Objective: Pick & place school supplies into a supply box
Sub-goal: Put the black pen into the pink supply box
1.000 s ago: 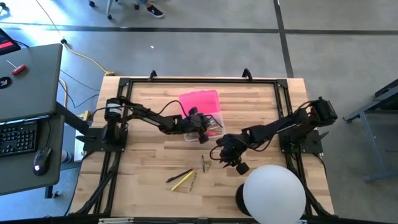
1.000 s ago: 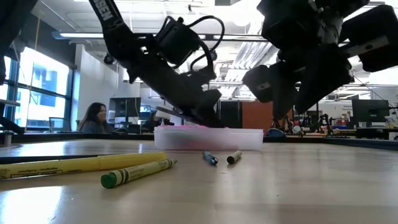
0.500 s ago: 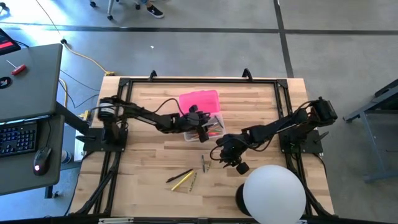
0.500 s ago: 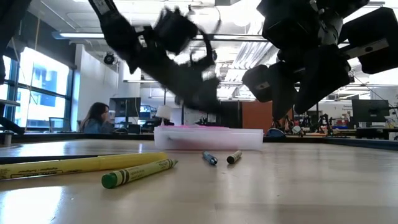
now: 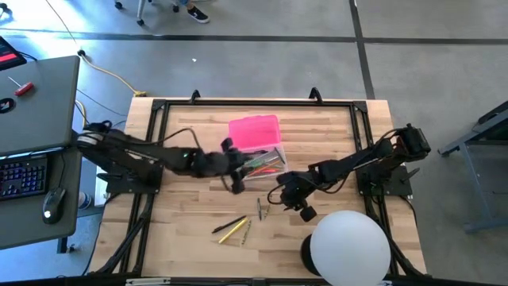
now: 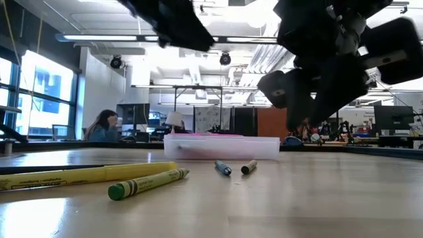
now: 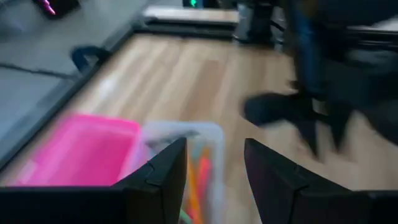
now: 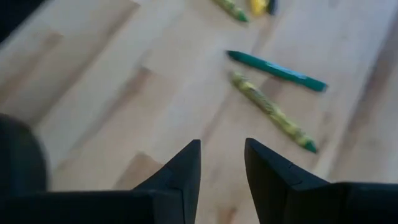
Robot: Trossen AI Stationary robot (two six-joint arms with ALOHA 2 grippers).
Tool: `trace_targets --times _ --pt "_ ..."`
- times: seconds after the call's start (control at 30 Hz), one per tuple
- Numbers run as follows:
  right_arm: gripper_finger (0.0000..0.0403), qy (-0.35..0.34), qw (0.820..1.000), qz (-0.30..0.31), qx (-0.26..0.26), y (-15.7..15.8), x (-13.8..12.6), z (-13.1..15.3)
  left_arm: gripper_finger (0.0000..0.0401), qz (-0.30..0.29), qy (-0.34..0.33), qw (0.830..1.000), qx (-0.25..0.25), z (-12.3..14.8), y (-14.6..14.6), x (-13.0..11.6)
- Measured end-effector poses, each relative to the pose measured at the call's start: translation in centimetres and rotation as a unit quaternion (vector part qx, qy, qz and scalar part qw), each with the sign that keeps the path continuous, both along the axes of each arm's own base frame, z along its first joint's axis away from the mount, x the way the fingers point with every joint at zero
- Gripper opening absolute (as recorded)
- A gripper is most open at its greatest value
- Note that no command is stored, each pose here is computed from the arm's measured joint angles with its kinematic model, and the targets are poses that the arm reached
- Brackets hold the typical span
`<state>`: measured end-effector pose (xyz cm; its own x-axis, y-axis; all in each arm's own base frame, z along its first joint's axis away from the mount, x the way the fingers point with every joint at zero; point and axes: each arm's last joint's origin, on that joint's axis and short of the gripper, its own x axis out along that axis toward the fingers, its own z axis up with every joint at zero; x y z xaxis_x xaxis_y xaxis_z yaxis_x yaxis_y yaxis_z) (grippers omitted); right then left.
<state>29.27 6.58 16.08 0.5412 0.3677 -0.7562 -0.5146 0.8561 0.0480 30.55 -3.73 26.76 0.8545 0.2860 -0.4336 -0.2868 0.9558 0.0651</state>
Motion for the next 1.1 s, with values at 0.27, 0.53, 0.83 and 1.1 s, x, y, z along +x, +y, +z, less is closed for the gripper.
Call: trace_targets --times 0.27,0.53,0.83,1.1 --pt "0.0103 -0.01 0.998 -0.041 -0.05 -0.4 0.1 -0.1 0.019 -0.005 0.07 0.995 -0.075 -2.3 -7.6 -3.1" --pt "0.0103 -0.019 0.998 -0.039 -0.051 -0.3 0.2 0.0 0.019 0.052 0.057 0.993 -0.086 -7.4 -14.6 -4.9" --pt "0.0103 -0.022 0.998 -0.039 -0.05 -0.3 0.3 0.1 0.0191 0.131 0.077 0.983 -0.104 -15.4 -17.0 -5.0" --pt "0.0103 -0.025 0.998 -0.039 -0.05 -0.3 0.3 0.1 0.0191 0.155 0.045 0.981 -0.106 -19.1 -17.6 -4.2"
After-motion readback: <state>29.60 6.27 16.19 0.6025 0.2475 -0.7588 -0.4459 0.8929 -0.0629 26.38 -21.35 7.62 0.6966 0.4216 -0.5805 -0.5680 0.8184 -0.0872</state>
